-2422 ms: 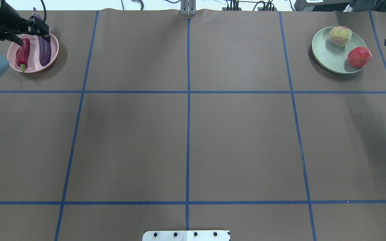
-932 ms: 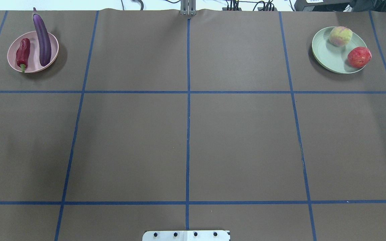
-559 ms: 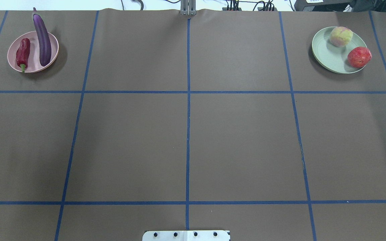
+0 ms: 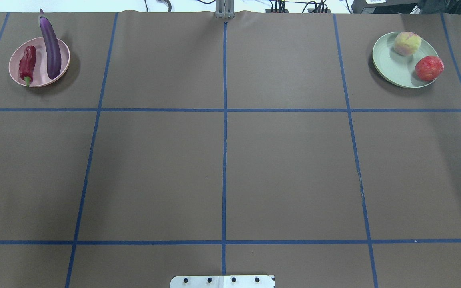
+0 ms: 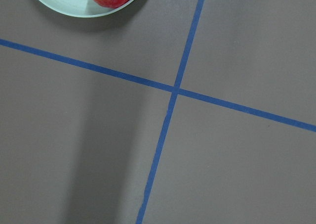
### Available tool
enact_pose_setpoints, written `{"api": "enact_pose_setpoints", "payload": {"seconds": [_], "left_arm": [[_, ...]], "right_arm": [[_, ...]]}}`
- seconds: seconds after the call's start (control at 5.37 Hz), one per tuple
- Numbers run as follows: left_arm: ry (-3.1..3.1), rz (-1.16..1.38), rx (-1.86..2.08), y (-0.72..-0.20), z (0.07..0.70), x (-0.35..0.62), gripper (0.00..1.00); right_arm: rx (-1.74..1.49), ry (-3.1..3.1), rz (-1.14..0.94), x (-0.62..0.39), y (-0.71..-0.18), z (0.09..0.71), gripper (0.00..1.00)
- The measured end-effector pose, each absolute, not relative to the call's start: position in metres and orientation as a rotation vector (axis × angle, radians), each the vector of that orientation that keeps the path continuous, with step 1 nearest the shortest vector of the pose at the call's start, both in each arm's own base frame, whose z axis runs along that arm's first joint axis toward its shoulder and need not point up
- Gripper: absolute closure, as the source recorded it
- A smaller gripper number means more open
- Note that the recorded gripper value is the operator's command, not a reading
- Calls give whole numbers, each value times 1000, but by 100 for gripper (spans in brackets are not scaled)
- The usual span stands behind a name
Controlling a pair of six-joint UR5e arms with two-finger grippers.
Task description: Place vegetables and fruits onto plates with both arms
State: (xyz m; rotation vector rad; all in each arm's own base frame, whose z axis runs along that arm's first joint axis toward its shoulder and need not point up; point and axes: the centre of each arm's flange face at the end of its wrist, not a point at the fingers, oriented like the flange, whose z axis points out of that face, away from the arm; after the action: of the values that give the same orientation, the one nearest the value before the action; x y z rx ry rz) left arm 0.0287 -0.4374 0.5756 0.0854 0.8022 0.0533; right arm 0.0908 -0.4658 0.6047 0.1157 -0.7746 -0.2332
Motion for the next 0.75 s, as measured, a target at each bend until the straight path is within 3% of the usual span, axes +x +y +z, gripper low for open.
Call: {"api": "enact_pose_setpoints", "payload": {"seconds": [0.75], "left_arm": [[796,47,77,-401,575,21,0]], "right_arm": [[115,-779,-233,85,-402,594,0]]}}
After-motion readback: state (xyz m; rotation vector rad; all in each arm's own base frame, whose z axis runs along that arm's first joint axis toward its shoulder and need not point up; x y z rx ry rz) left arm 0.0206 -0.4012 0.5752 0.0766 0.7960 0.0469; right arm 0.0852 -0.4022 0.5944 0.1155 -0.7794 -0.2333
